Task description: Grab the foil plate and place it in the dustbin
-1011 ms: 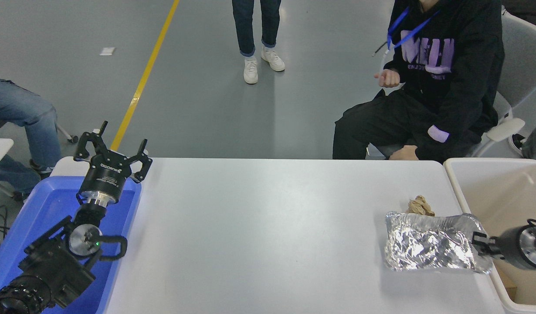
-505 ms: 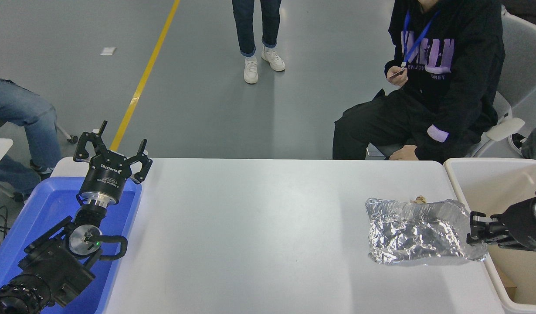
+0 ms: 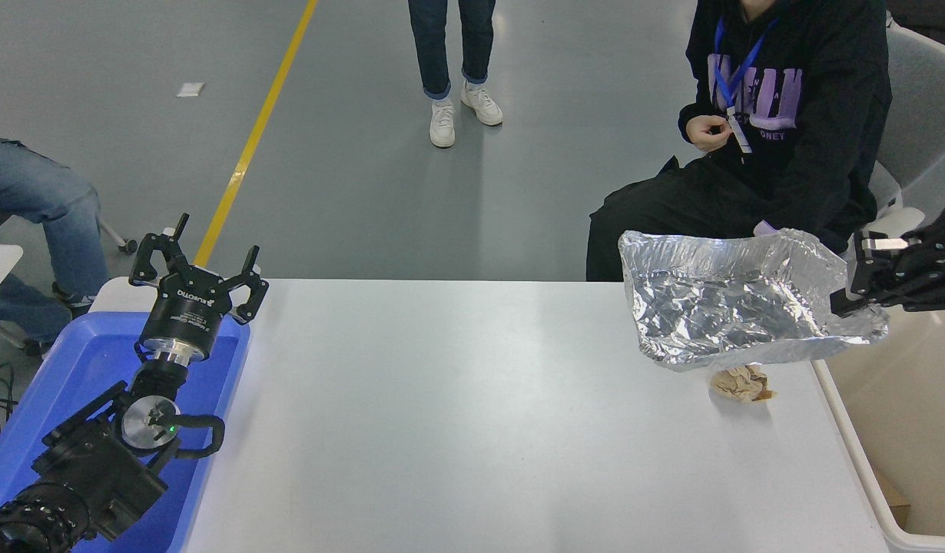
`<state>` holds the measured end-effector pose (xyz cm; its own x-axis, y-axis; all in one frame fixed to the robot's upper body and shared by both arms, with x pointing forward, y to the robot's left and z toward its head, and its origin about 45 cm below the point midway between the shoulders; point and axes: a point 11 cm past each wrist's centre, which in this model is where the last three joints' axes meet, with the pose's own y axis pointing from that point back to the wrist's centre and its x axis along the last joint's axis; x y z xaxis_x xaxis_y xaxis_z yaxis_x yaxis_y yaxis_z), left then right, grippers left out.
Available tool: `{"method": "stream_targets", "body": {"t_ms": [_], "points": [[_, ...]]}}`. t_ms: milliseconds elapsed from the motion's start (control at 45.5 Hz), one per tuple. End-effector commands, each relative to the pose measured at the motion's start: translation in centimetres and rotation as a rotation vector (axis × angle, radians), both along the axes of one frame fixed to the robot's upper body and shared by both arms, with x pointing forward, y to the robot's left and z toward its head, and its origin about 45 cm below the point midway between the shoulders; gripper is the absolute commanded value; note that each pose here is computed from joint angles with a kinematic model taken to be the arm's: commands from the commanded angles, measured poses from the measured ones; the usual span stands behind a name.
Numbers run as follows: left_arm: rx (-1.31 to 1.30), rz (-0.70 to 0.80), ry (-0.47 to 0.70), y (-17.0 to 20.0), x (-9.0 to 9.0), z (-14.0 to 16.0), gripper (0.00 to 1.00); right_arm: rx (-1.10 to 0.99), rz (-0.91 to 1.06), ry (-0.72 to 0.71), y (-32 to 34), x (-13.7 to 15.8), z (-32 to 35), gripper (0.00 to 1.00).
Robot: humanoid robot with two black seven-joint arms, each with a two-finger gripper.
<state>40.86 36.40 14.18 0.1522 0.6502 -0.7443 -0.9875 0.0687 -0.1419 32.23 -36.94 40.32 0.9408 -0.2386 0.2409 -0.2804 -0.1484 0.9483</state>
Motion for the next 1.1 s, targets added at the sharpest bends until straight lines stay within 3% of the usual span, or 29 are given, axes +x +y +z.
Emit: {"method": "stream_targets", "body": {"t_ms": [0,176,440,681,1077], "points": [[0.000,0.000,0.000,0.0,0.0,0.0,0.98,-0.060,-0.028,-0.039,-0.2,0.3,2.9,0.00],[0.000,0.000,0.000,0.0,0.0,0.0,0.98,-0.063,-0.092,-0.109,-1.1,0.4,5.8,0.00],[0.000,0.000,0.000,0.0,0.0,0.0,0.98,-0.081,-0.138,-0.096,-2.8,0.2,5.3,0.00],[0.000,0.000,0.000,0.0,0.0,0.0,0.98,-0.081,-0.374,-0.027,-9.3,-1.2,2.3,0.00],[-0.001,0.001,0.000,0.0,0.0,0.0,0.98,-0.209,-0.800,-0.288,-23.6,-2.8,-4.0,0.00]]}}
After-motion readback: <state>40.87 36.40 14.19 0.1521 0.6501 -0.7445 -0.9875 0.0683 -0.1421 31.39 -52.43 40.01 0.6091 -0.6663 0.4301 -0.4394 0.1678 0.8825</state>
